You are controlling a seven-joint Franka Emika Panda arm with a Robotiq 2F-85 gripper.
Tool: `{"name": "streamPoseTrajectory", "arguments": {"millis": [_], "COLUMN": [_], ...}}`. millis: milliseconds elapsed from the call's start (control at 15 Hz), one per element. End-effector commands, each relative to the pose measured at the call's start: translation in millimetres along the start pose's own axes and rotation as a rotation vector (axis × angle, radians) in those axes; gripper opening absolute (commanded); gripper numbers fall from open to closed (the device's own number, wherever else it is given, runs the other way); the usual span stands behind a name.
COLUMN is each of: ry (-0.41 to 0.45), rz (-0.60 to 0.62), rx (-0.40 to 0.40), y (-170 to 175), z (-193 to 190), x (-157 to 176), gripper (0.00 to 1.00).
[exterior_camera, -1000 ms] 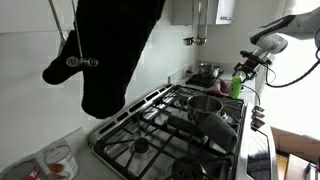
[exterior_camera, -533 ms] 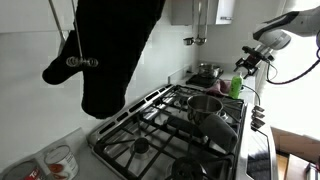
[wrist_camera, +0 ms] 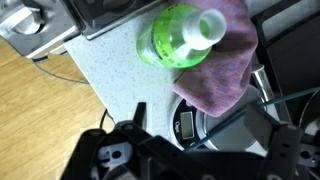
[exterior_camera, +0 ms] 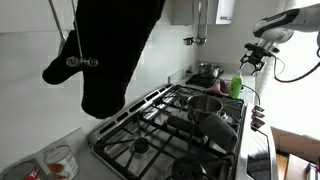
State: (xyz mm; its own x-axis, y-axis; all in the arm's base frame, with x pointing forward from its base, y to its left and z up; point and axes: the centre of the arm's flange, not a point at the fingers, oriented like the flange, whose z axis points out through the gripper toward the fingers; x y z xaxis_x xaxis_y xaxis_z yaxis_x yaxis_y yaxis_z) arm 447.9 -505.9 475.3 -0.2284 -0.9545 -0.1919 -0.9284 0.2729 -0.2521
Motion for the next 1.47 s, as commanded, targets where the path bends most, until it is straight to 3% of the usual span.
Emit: {"name": "streamPoseTrajectory", "arguments": {"millis": [0, 267, 400, 1000, 1067, 1200, 1400], "ry": [0.168, 0.384, 0.446, 0.467, 0.468, 0.468, 0.461], "rz": [-0.099, -0.218, -0.338, -0.855, -0.761, -0.821, -0.84], "rx": [-0.062, -0.076, -0.084, -0.162, -0.15, -0.15, -0.151], "y": [-0.5, -10.5, -15.5, 3.8, -28.8, -22.8, -16.4], "z": [-15.9, -37.7, -48.6, -88.8, -85.0, -92.3, -93.9], "x": [-10.1, -28.9, -45.8, -149.2, -120.6, -141.0, -146.1], "gripper": [1.0, 1.0, 1.0, 1.0, 1.0, 1.0, 1.0]}}
